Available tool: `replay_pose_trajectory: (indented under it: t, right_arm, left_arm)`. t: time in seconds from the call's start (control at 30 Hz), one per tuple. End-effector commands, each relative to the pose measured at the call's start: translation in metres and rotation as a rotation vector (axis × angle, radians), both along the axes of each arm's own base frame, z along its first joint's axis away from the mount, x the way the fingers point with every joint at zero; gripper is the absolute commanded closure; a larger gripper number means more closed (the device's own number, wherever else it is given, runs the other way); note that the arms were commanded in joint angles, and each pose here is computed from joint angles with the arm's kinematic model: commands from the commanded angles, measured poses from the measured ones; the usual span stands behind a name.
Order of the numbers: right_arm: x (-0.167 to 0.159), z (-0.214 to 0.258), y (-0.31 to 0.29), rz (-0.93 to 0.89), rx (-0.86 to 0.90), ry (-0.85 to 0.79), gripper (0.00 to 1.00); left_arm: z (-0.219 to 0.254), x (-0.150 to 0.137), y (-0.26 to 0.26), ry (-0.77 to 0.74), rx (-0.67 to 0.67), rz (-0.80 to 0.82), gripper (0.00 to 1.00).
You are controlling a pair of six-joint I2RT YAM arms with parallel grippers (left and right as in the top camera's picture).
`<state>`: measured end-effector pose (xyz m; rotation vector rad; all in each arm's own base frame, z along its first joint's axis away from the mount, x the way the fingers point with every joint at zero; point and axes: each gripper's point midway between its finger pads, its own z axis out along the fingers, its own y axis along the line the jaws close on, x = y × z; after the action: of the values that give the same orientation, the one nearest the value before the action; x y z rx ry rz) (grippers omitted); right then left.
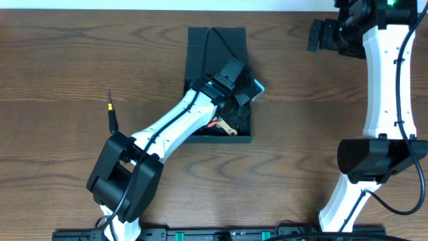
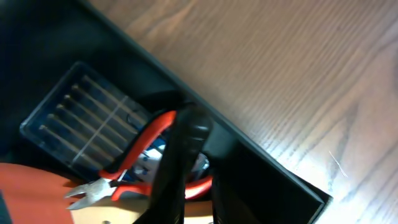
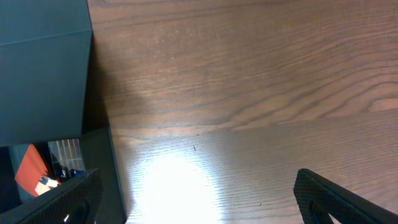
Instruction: Pack container
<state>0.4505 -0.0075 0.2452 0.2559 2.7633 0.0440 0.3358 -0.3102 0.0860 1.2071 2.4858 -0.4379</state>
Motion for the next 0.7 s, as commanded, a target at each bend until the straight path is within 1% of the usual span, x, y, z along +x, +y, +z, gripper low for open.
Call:
replay_pose_trajectory:
  t: [0.0,0.33,0.47,0.57,0.67]
  right_arm:
    - [0.001,0.009,0.002,0.019,-0.005,-0.025,0.01]
    - [0.001,0.009,0.002,0.019,-0.006,-0.025,0.01]
    - [0.001,0.009,0.002,0.019,-0.005,-0.025,0.01]
    - [0.001,0.009,0.002,0.019,-0.005,-0.025,0.01]
    - [0.001,0.009,0.002,0.019,-0.005,-0.025,0.01]
  left_arm:
    - [0.000,0.007,0.001,-0.010,-0.001,0.013,0.86]
    - [-0.001,0.013,0.000,-0.030,0.000,0.020,0.86]
    - [-0.009,0.009,-0.001,0.003,0.002,0.022,0.86]
    - [-0.014,0.006,-0.001,0.026,0.007,0.018,0.90]
    - [-0.020,0.004,0.000,0.040,0.019,0.018,0.90]
